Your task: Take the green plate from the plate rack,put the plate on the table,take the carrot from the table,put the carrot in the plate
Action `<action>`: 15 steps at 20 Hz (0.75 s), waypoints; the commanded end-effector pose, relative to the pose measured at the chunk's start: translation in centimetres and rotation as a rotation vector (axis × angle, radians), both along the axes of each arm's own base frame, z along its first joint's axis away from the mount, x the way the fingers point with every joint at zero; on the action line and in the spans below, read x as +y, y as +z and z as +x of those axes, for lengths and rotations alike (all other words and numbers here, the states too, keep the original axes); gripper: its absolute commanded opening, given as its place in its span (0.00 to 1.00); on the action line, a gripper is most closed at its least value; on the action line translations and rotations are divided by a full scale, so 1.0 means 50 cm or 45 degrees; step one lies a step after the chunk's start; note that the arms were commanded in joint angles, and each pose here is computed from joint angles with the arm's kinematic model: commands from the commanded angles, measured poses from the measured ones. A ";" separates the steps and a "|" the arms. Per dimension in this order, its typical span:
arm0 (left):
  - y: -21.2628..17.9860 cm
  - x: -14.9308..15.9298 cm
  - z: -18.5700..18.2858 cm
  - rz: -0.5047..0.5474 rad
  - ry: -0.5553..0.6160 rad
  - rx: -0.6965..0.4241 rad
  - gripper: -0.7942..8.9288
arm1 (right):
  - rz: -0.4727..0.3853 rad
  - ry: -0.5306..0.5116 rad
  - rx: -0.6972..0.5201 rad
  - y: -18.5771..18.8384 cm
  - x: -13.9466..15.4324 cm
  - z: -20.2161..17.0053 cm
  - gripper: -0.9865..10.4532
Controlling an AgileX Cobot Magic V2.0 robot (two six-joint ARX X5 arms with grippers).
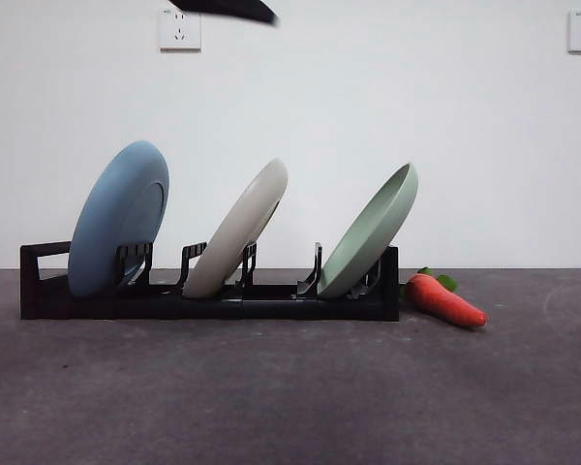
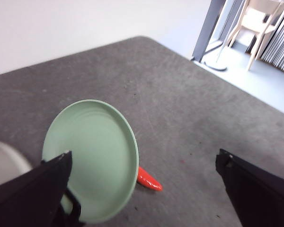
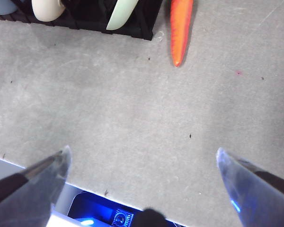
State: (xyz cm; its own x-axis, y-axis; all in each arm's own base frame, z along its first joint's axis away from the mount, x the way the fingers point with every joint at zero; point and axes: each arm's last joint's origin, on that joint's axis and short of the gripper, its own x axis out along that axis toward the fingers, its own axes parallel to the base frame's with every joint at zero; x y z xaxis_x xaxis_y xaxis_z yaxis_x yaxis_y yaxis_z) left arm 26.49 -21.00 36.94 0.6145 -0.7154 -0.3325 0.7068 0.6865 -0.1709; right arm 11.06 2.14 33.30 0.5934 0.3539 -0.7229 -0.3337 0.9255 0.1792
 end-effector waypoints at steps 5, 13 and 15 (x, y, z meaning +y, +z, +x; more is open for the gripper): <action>-0.062 -0.130 0.104 0.123 -0.028 -0.073 0.63 | 0.003 -0.006 0.001 0.001 0.001 0.002 0.66; -0.180 -0.185 0.166 0.185 -0.016 -0.049 0.63 | 0.003 -0.007 0.003 0.001 0.001 0.003 0.66; -0.203 -0.195 0.171 0.196 -0.024 -0.039 0.63 | 0.003 -0.007 0.003 0.001 0.001 0.003 0.66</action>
